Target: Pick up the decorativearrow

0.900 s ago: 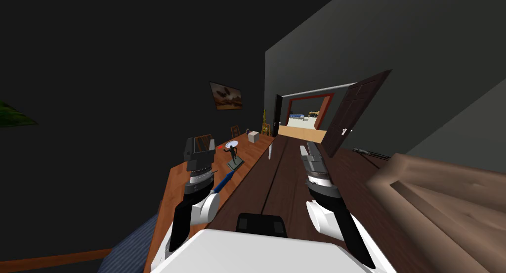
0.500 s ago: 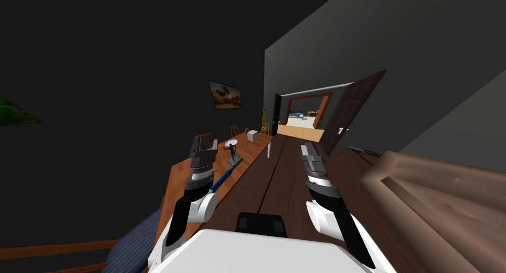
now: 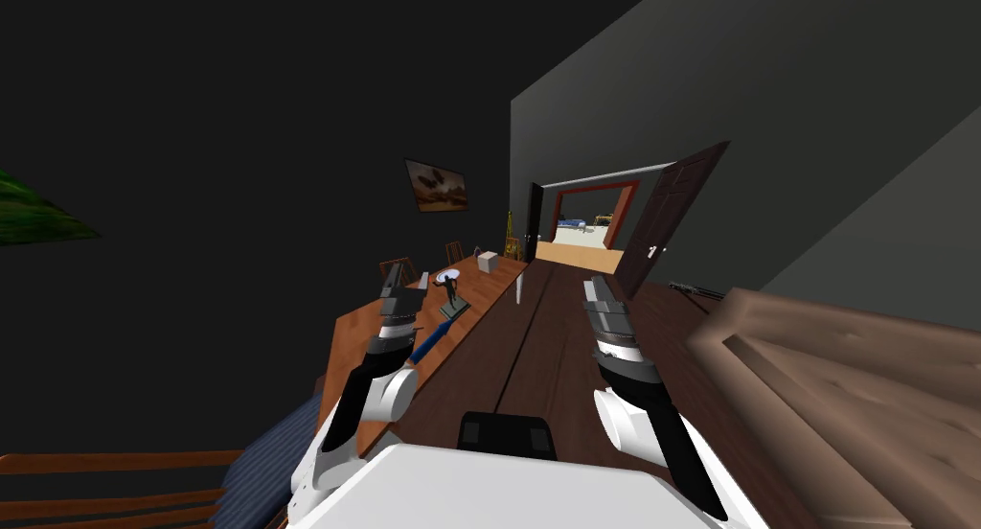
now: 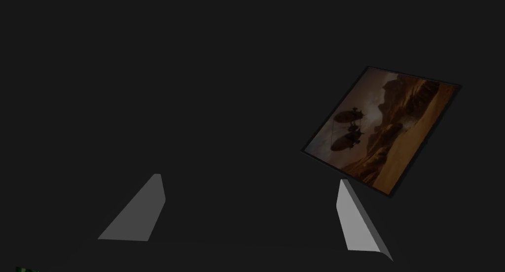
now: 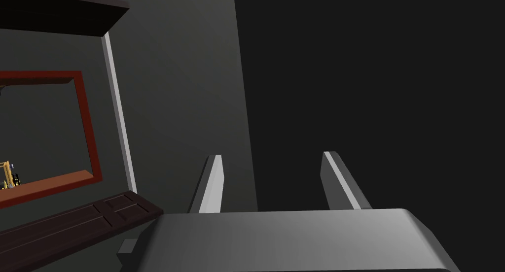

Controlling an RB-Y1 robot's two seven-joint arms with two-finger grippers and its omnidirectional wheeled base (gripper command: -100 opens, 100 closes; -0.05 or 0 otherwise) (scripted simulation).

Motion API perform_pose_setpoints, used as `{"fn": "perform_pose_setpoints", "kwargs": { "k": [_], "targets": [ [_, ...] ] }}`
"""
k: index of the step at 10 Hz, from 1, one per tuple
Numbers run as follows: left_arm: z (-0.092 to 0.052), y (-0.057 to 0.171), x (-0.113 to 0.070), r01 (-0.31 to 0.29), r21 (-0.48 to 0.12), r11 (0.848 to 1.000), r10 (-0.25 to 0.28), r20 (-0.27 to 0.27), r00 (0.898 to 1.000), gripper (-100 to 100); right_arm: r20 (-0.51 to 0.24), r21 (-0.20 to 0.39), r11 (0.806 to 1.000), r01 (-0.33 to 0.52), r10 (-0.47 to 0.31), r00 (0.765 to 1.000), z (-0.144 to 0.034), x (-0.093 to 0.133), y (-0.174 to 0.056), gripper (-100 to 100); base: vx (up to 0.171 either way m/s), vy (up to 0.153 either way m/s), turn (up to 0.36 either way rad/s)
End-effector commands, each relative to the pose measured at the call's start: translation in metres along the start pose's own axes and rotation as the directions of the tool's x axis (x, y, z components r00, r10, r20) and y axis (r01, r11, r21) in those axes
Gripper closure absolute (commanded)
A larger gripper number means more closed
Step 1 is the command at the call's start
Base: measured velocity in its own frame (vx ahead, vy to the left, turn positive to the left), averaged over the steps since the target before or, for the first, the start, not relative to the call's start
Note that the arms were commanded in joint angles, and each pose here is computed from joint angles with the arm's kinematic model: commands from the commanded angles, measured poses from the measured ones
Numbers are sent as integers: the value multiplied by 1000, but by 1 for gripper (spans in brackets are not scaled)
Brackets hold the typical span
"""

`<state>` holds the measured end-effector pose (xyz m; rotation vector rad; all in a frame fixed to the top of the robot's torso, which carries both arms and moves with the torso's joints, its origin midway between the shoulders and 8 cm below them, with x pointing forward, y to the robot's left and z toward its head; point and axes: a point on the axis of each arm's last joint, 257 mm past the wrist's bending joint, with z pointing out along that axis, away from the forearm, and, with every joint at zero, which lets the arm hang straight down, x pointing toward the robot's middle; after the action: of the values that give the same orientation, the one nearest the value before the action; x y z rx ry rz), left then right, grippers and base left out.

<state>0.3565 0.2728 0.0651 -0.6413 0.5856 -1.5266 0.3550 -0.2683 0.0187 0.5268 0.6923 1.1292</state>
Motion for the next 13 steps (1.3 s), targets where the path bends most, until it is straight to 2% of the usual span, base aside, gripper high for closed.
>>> {"fn": "perform_pose_setpoints", "kwargs": {
  "k": [1,3,4,5,6,7,8,9,10,11,12,13],
  "targets": [
    [0,10,-2,12,-33,999,-13,-2,1000,-100,0,0,1000,0,0,1000,0,0,0,0,-68,-15,-9],
    [3,36,-11,54,-117,992,-54,-2,999,-100,0,0,1000,0,0,1000,0,0,0,0,-68,-18,-22],
    [3,38,-11,53,-127,990,-54,-1,999,-100,0,0,1000,0,0,1000,0,0,0,0,-55,-8,-11],
    [3,53,-16,75,-173,982,-76,5,997,-100,0,0,1000,0,0,1000,0,0,0,0,-52,-12,-24],
    [3,54,-16,75,-179,981,-75,6,997,-100,0,0,1000,0,0,1000,0,0,0,0,-41,-14,-11],
    [2,69,-22,98,-222,970,-97,15,995,-100,0,0,1000,0,0,1000,0,0,0,0,-46,-21,-22],
    [2,72,-22,98,-234,967,-97,16,995,-100,0,0,1000,0,0,1000,0,0,0,0,-35,-11,-11],
    [1,85,-29,122,-274,954,-119,29,993,-100,0,0,1000,0,0,1000,0,0,0,0,-35,-5,-24],
    [0,90,-29,122,-292,949,-118,31,993,-100,0,0,1000,0,0,1000,0,0,0,0,-29,-9,-16],
    [-2,103,-36,147,-329,933,-139,48,989,-100,0,0,1000,0,0,1000,0,0,0,0,-29,-17,-28],
    [-4,109,-36,147,-350,925,-138,52,989,-100,0,0,1000,0,0,1000,0,0,0,0,-29,-10,-8],
    [-4,109,-36,147,-350,925,-138,52,989,-100,0,0,1000,0,0,1000,0,0,0,0,-14,2,1]
  ]
}}
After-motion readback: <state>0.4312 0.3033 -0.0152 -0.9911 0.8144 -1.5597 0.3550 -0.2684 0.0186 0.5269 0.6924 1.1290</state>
